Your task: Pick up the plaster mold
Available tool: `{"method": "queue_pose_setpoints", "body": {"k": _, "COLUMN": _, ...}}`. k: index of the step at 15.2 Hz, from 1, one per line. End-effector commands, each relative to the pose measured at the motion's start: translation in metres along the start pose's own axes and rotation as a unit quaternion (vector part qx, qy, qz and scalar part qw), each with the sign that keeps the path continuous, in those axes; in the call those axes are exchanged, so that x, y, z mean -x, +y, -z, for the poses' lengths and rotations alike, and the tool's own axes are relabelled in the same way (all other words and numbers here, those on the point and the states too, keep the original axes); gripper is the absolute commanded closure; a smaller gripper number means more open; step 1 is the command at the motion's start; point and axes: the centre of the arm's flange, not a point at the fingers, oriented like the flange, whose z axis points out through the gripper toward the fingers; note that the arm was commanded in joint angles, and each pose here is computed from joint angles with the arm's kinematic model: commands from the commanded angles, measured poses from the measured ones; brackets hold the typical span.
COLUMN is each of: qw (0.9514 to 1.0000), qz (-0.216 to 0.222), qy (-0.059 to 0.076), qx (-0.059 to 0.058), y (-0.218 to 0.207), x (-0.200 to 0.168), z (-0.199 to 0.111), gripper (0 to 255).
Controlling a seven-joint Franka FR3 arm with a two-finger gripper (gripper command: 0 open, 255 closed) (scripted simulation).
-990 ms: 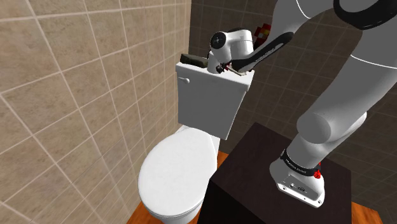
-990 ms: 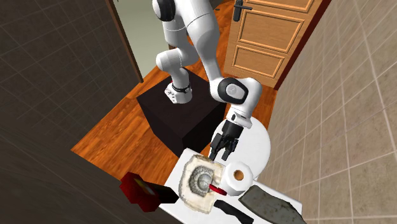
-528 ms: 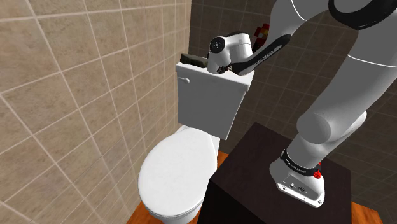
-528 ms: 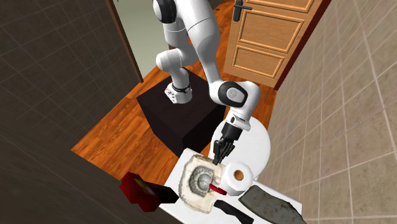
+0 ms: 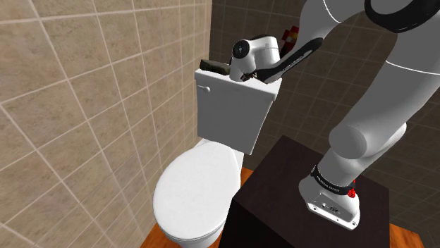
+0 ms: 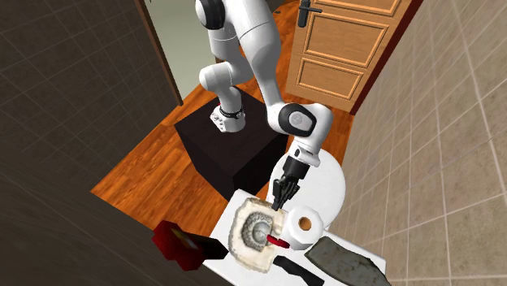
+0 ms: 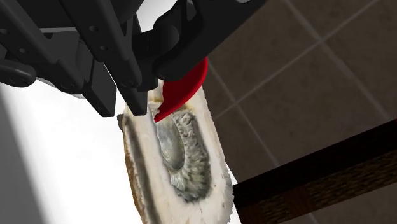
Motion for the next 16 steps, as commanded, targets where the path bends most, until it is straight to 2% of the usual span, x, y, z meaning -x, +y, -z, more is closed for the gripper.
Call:
{"method": "queue_pose_setpoints", "body": {"k": 1, "qw": 1.0, "qz": 0.0, "qy": 0.0, "qx": 0.0, "y": 0.006, "x": -0.002, "z": 0.004, "gripper": 255}}
{"method": "queue_pose_setpoints", "body": {"k": 16, "qw": 1.0, "qz": 0.0, "qy": 0.0, "qx": 0.0, "y": 0.058, "x": -0.026, "z": 0.044, "gripper": 255}}
